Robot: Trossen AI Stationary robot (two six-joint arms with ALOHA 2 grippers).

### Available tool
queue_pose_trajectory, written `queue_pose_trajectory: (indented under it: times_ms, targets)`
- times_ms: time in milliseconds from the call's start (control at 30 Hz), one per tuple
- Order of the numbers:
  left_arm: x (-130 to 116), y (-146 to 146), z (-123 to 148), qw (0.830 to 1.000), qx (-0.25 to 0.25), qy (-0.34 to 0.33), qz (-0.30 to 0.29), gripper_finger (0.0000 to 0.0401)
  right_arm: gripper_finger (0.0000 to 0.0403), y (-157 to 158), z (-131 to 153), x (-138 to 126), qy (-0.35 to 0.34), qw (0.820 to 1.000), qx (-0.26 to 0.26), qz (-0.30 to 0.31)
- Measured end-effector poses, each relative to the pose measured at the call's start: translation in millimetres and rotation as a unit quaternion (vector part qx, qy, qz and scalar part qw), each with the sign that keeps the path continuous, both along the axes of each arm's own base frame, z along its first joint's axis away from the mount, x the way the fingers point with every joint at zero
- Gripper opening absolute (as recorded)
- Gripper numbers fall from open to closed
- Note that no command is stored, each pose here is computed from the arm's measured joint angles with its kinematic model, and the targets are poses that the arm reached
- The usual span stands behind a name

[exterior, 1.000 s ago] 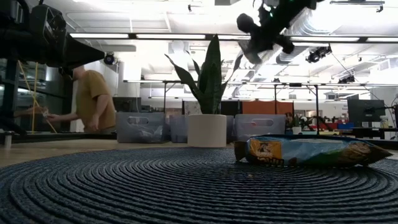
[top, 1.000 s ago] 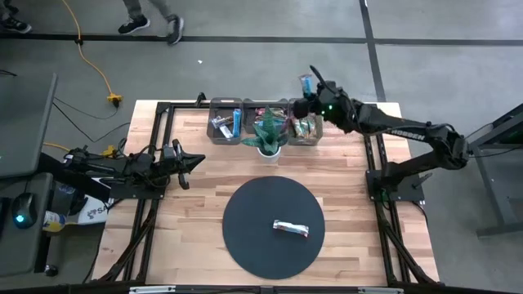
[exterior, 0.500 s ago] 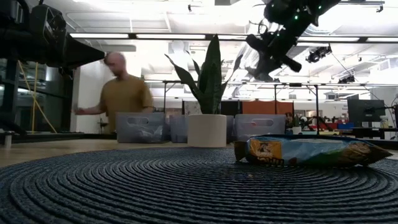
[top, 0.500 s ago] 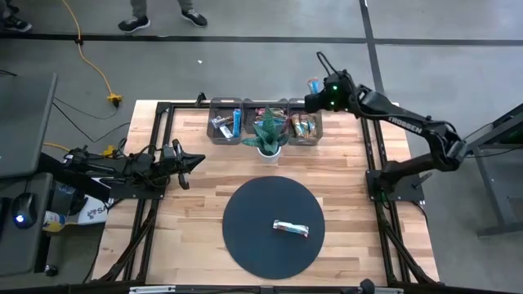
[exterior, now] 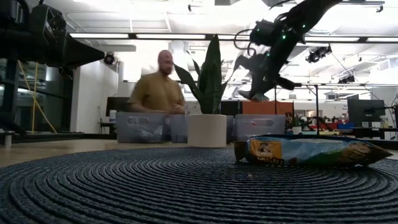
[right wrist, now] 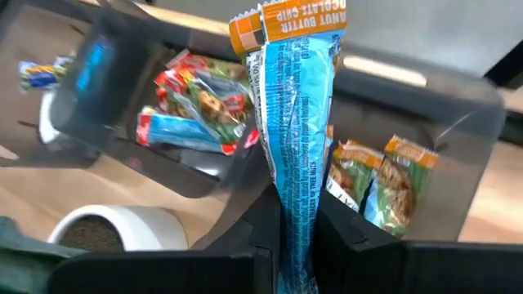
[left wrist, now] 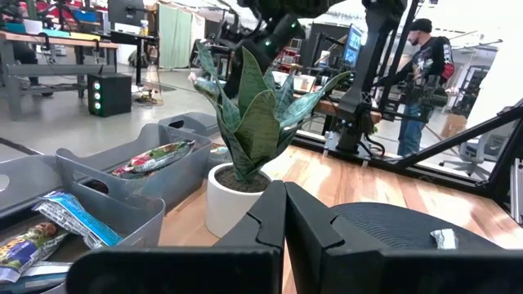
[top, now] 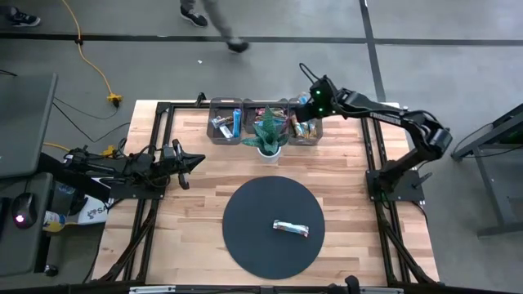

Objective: Pick and place Granola Bars by type
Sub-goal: Put the orange granola bar into the right black bin

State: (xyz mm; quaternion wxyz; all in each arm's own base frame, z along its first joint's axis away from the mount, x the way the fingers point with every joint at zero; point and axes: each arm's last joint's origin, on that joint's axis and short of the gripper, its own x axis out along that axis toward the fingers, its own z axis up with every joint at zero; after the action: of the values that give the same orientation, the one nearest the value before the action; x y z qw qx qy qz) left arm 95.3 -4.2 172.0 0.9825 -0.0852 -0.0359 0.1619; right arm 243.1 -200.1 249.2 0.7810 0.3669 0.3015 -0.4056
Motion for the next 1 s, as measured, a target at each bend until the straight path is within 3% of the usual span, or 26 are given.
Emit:
queue_pose_trajectory:
  times_ms: [500,800,1000]
  targets:
    - [0,0,0,1.000,0.000,0.000,0.000,0.0001,0.0032,-13,-36,12,0.008,0.995,0.071,-0.063]
    - [0,0,0,1.000,0.000,0.000,0.000,0.0001,0.0039,-15,-40,10,0.006,0.989,0.083,-0.122]
    - [0,0,0,1.000,0.000,0.000,0.000,0.0001,0.0060,-12,-41,10,0.017,0.989,0.087,-0.121]
